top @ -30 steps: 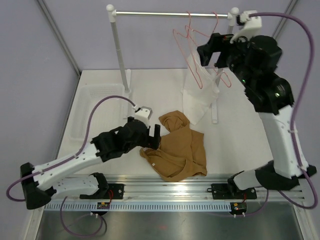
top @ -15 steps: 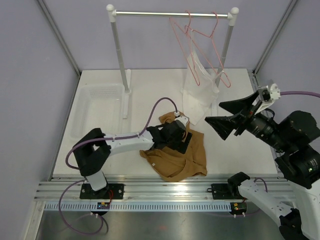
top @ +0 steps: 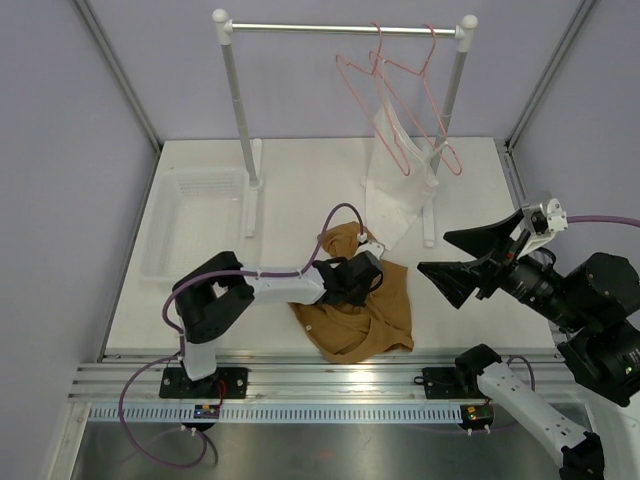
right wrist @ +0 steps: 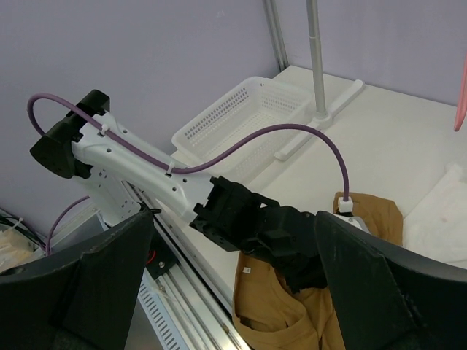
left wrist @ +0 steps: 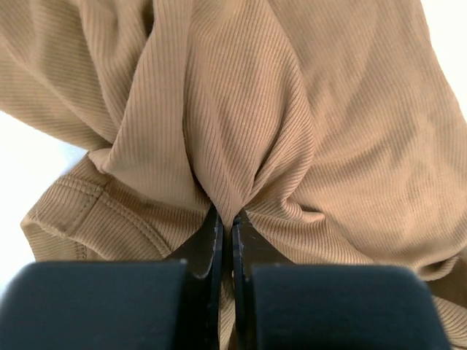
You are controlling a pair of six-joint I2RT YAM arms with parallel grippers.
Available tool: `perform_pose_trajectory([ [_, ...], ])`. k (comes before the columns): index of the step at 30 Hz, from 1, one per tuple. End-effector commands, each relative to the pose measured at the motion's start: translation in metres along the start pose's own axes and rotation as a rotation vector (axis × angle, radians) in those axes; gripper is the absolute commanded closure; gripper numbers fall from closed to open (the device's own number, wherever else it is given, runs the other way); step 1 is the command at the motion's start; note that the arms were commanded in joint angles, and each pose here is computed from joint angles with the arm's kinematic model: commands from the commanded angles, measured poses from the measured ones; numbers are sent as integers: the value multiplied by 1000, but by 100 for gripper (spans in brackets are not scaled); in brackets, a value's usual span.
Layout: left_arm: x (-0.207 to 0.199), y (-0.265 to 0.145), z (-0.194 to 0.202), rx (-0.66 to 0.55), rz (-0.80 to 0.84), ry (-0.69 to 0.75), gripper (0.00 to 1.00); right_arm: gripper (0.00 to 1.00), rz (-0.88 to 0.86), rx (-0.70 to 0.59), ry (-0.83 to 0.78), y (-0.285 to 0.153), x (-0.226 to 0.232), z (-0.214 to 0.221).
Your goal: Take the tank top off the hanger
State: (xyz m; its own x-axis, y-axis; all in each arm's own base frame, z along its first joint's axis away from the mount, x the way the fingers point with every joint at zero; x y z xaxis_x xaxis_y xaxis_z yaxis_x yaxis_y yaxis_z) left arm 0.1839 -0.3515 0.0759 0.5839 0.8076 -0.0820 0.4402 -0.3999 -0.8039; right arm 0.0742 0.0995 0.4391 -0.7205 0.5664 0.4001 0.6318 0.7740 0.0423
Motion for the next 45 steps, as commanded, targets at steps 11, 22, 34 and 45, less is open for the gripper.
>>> perform_pose_trajectory([
  [11,106,-225,-97,-466,-267,-117,100,1,61,-46,-33,-7,-5,-2],
  [22,201,-359,-133,-630,-527,-272,100,0,59,-53,-20,-4,-6,-2],
  [34,322,-346,-126,-473,-590,-439,100,0,33,-57,5,11,-12,3],
  [45,382,-261,-97,-249,-526,-574,100,0,67,-74,30,31,-25,4],
])
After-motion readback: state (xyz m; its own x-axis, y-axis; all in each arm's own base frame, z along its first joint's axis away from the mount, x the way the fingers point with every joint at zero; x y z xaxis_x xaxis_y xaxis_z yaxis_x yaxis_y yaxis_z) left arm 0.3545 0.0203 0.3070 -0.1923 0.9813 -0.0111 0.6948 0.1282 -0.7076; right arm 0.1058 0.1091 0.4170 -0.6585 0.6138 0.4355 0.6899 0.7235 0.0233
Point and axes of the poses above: each gripper's point midway between its finger pads, its own y axis out along the fingers, its own x axis along the line the jaws close on, z = x × y, the point moved 7 cm from there along -y, back along the fingers, and after that the axes turned 6 degrees about y, right-handed, at the moved point
